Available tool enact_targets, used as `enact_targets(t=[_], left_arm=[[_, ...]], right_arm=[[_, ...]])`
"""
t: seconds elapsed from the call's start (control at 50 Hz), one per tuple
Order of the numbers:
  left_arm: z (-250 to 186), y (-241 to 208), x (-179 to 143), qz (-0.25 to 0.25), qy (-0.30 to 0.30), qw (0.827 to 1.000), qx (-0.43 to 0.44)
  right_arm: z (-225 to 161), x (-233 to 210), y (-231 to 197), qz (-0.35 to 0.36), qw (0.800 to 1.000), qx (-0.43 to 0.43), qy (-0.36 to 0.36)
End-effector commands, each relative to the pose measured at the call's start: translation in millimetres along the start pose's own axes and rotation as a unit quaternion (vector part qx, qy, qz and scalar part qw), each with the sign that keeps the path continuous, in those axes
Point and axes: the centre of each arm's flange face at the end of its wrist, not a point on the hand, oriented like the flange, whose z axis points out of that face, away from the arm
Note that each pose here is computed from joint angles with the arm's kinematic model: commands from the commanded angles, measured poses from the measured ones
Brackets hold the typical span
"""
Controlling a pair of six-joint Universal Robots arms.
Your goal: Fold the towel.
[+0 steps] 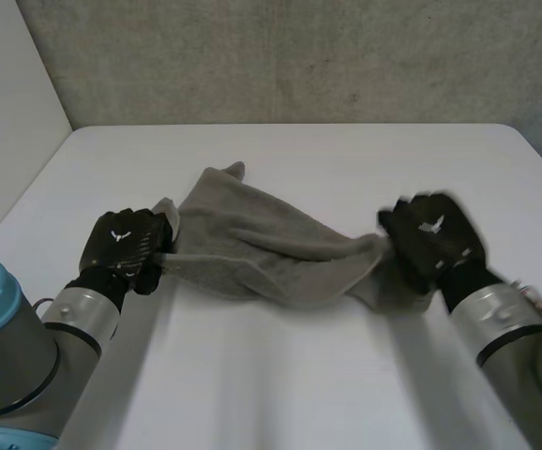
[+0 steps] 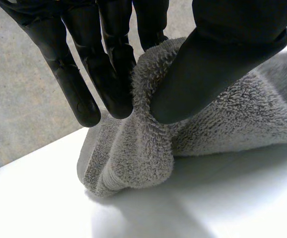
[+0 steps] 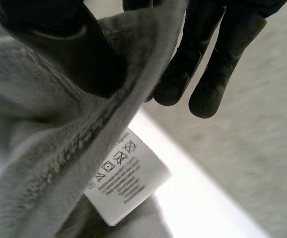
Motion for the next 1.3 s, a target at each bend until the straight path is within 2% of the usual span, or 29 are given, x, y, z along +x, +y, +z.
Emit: enact_targets(t=[0.02, 0.1, 0.14, 0.22, 0.3, 0.38, 0.42, 0.46, 0.54, 0.58, 0.62, 0.68, 0.7, 0.74, 0.76, 0.78, 0.8, 0.84, 0.88, 0.92, 0.94, 0.96, 1.0, 1.02, 1.06, 1.12, 1.16, 1.28, 1.3], left_arm=[[-12, -42, -3, 0.004, -0.006, 0.998, 0.069], [-18, -80, -6, 0.010, -0.011, 0.991, 0.133], [-29, -131, -11, 0.013, -0.021, 0.977, 0.211], [-44, -169, -14, 0.016, -0.025, 0.968, 0.250], [-56, -203, -14, 0.013, -0.019, 0.967, 0.254], [-47, -197, -14, 0.013, -0.017, 0.976, 0.216], [-34, -185, -12, 0.015, -0.013, 0.983, 0.183], [-7, -161, -10, 0.033, -0.009, 0.991, 0.126], [24, -147, -9, 0.074, -0.009, 0.992, 0.097], [41, -146, -9, 0.100, -0.011, 0.990, 0.097], [70, -156, -4, 0.156, -0.014, 0.980, 0.122], [89, -186, -8, 0.188, -0.035, 0.965, 0.182], [89, -186, -8, 0.188, -0.035, 0.965, 0.182], [92, -241, -15, 0.172, -0.075, 0.934, 0.303], [92, -241, -15, 0.172, -0.075, 0.934, 0.303], [88, -260, -18, 0.156, -0.090, 0.918, 0.352], [88, -260, -18, 0.156, -0.091, 0.918, 0.353], [71, -295, -27, 0.109, -0.114, 0.887, 0.433], [65, -299, -31, 0.085, -0.116, 0.885, 0.442], [64, -292, -33, 0.067, -0.113, 0.894, 0.429], [65, -279, -32, 0.054, -0.105, 0.907, 0.405], [65, -279, -32, 0.054, -0.105, 0.907, 0.405], [72, -234, -28, 0.050, -0.088, 0.939, 0.329], [72, -233, -28, 0.050, -0.087, 0.939, 0.329], [72, -182, -22, 0.053, -0.071, 0.964, 0.250], [71, -151, -19, 0.055, -0.064, 0.975, 0.207], [63, -95, -13, 0.057, -0.046, 0.989, 0.127], [40, 0, 2, 0.062, -0.011, 0.998, -0.006], [40, 1, 3, 0.062, -0.010, 0.998, -0.006]], right_arm=[[-5, 52, -44, 0.019, 0.992, 0.086, 0.087], [-10, 63, -75, 0.014, 0.989, 0.110, 0.094], [-12, 76, -111, 0.009, 0.988, 0.123, 0.091], [-16, 90, -150, 0.000, 0.988, 0.128, 0.087], [-8, 104, -168, -0.020, 0.996, 0.058, 0.062], [10, 102, -147, -0.043, 0.998, -0.039, 0.020], [17, 92, -129, -0.089, 0.988, -0.121, -0.033], [21, 88, -124, -0.107, 0.982, -0.143, -0.056], [44, 92, -125, -0.125, 0.984, -0.119, -0.048], [74, 107, -136, -0.127, 0.990, -0.060, 0.002], [87, 118, -146, -0.124, 0.991, -0.023, 0.039], [104, 129, -182, -0.114, 0.984, 0.083, 0.111], [105, 129, -182, -0.114, 0.984, 0.084, 0.111], [110, 142, -221, -0.101, 0.956, 0.202, 0.189], [110, 142, -221, -0.101, 0.955, 0.202, 0.189], [107, 150, -234, -0.097, 0.939, 0.245, 0.219], [101, 154, -245, -0.094, 0.928, 0.271, 0.238], [95, 155, -247, -0.095, 0.927, 0.269, 0.241], [93, 153, -243, -0.095, 0.934, 0.255, 0.233], [95, 147, -231, -0.096, 0.945, 0.227, 0.215], [97, 140, -217, -0.095, 0.958, 0.193, 0.191], [99, 129, -197, -0.092, 0.972, 0.147, 0.157], [98, 117, -175, -0.087, 0.984, 0.098, 0.120], [98, 117, -175, -0.087, 0.984, 0.097, 0.120], [93, 91, -129, -0.081, 0.996, 0.009, 0.048], [84, 67, -91, -0.077, 0.996, -0.043, -0.012], [78, 55, -71, -0.073, 0.994, -0.066, -0.039], [59, 16, 2, -0.070, 0.987, -0.120, -0.087], [59, 16, 2, -0.070, 0.987, -0.120, -0.087]])
